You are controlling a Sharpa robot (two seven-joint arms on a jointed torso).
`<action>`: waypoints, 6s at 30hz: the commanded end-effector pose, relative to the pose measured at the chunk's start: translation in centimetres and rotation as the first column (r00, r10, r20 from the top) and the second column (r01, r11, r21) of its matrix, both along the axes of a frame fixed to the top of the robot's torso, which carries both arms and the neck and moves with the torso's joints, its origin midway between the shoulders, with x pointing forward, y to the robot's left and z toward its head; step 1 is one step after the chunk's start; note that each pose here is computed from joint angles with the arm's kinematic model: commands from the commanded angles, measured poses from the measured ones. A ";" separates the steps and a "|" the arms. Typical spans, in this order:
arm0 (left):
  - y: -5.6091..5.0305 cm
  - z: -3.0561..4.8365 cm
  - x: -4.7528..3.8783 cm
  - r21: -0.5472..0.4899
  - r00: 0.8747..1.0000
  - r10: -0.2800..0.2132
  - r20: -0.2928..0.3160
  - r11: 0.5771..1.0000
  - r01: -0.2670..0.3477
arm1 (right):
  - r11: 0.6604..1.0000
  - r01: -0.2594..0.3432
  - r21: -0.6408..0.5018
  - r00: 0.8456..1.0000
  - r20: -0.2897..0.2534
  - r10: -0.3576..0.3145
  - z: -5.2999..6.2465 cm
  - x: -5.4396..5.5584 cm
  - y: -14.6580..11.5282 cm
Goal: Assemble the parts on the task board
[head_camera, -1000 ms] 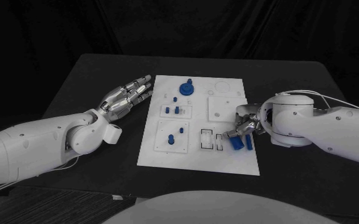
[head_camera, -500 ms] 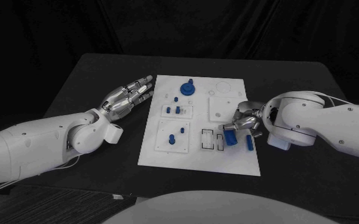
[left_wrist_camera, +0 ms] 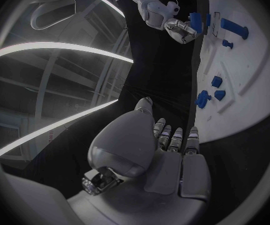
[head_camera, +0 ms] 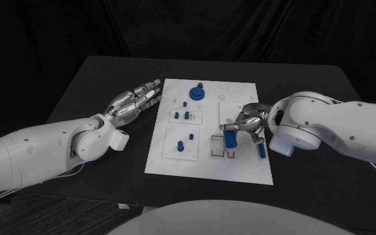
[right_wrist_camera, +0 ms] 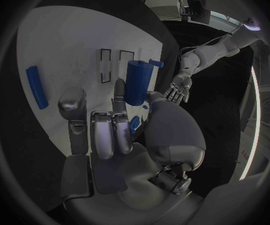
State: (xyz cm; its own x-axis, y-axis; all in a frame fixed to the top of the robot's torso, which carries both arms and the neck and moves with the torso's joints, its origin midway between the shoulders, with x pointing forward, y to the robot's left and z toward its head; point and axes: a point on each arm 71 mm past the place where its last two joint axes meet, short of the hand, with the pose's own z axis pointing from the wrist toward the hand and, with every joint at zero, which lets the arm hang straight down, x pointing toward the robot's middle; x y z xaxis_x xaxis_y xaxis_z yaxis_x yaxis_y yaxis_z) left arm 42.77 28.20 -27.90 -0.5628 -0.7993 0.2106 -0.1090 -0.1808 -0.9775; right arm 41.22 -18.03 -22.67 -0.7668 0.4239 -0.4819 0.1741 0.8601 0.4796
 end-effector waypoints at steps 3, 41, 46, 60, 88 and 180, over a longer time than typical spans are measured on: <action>-0.2 0.07 -0.08 -0.016 1.000 -0.011 0.004 1.000 0.011 | 1.000 -0.017 -0.009 1.000 -0.005 0.017 -0.8 -0.3 0.6; -0.4 -0.08 -0.10 -0.020 1.000 -0.024 -0.006 1.000 0.024 | 0.979 -0.164 -0.122 0.986 0.019 0.168 -2.3 -0.7 2.5; -0.4 -0.13 -0.11 -0.021 1.000 -0.026 -0.008 0.999 0.026 | 0.979 -0.164 -0.121 0.986 0.019 0.168 -2.4 -0.7 2.6; -0.4 -0.31 -0.20 -0.020 0.999 -0.031 -0.016 0.999 0.031 | 0.981 -0.152 -0.119 0.987 0.026 0.157 -2.4 -0.6 2.5; -0.4 -0.46 -0.30 -0.020 0.999 -0.036 -0.024 0.999 0.036 | 0.983 -0.142 -0.114 0.988 0.036 0.147 -2.4 -0.6 2.6; -0.1 -0.68 -0.42 -0.017 0.999 -0.040 -0.037 0.999 0.039 | 0.865 -0.443 -0.235 0.710 0.497 0.498 -1.8 -5.2 2.3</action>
State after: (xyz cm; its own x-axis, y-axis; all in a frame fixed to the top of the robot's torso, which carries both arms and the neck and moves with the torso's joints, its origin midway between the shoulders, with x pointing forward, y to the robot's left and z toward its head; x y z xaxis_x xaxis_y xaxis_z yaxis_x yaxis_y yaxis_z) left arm 42.41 28.26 -28.65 -0.5768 -0.7826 0.2343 -0.1543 -0.1773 -0.9720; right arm 36.02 -15.70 -24.45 -0.4765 0.0086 -0.8791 -0.5218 0.8020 0.2907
